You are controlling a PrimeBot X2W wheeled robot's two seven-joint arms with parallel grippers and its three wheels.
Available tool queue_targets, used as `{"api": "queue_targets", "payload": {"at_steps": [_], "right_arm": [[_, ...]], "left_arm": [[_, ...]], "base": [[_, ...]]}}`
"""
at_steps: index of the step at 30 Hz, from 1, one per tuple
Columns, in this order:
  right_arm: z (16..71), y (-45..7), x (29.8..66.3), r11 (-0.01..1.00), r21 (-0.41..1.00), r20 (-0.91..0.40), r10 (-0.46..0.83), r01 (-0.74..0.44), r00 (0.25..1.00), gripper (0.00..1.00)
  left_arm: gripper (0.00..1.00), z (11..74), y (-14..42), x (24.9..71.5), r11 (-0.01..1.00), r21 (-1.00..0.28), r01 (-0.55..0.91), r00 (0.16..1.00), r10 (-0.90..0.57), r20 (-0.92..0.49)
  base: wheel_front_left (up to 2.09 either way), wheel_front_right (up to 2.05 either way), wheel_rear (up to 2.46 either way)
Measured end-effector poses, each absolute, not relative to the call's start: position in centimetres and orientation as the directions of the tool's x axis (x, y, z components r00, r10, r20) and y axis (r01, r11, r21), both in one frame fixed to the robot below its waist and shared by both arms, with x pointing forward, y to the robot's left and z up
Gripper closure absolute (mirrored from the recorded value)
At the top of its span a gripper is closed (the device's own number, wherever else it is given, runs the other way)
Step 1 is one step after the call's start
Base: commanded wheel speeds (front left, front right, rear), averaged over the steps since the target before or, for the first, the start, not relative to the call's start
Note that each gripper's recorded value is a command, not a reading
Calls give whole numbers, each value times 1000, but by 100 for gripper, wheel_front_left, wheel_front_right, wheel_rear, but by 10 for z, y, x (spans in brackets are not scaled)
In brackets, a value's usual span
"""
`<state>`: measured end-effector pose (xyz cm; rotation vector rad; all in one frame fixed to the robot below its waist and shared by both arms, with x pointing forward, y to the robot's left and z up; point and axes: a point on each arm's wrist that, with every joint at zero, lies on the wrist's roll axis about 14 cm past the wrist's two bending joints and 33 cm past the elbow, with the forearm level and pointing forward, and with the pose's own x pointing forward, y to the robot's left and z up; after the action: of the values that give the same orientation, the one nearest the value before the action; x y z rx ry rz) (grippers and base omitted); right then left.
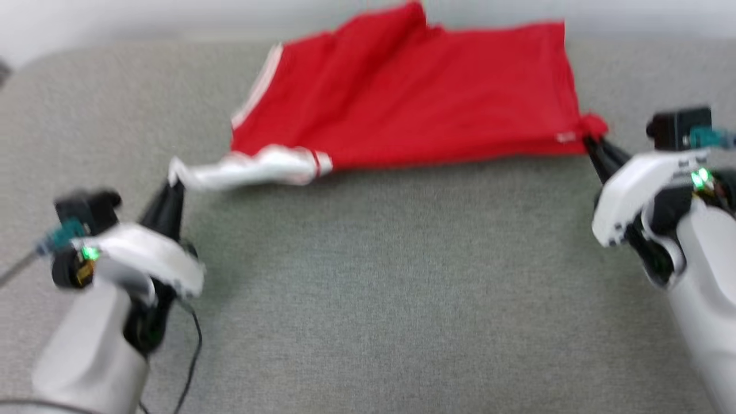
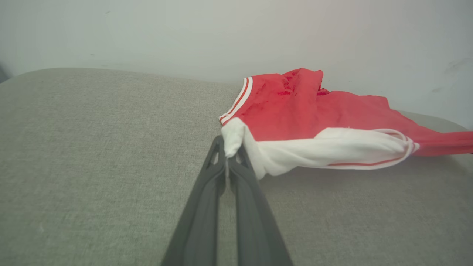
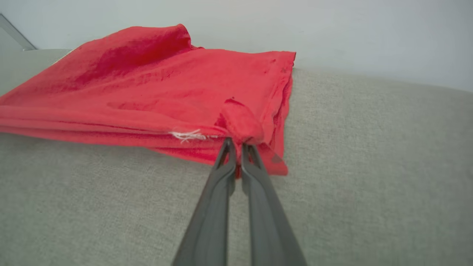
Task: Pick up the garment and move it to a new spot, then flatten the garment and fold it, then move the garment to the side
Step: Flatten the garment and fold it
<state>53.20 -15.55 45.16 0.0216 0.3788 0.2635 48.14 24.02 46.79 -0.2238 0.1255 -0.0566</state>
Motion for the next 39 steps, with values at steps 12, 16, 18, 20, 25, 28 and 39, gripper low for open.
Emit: {"api": "queue_targets", "payload": {"at_steps": [12, 16, 18, 20, 25, 28, 39], "right_arm": [[451, -177, 428, 969, 111, -391, 247, -221, 887, 100], [442, -179, 390, 971, 148, -411, 234, -189, 881, 100], [438, -180, 371, 972, 152, -428, 226, -177, 875, 100], [434, -178, 353, 972, 173, -445, 221, -159, 868, 100], [433, -175, 327, 974, 178, -491, 211, -139, 846, 100], [438, -176, 324, 977, 167, -500, 201, -134, 843, 100], [442, -160, 395, 971, 88, -532, 233, -221, 814, 100]], "left_arm": [[100, 473, 250, 378, 954, -291, -72, 985, 22, -172], [100, 472, 252, 345, 947, -298, -119, 976, 57, -211], [100, 470, 252, 328, 941, -307, -145, 969, 71, -238], [100, 469, 253, 313, 935, -312, -171, 961, 89, -261], [100, 476, 255, 290, 925, -317, -210, 949, 114, -295], [100, 486, 250, 290, 929, -318, -191, 954, 100, -282], [100, 510, 220, 395, 954, -299, 5, 987, -52, -151]], "base": [[0, 0, 0], [0, 0, 0], [0, 0, 0], [0, 0, 0], [0, 0, 0], [0, 0, 0], [0, 0, 0]]}}
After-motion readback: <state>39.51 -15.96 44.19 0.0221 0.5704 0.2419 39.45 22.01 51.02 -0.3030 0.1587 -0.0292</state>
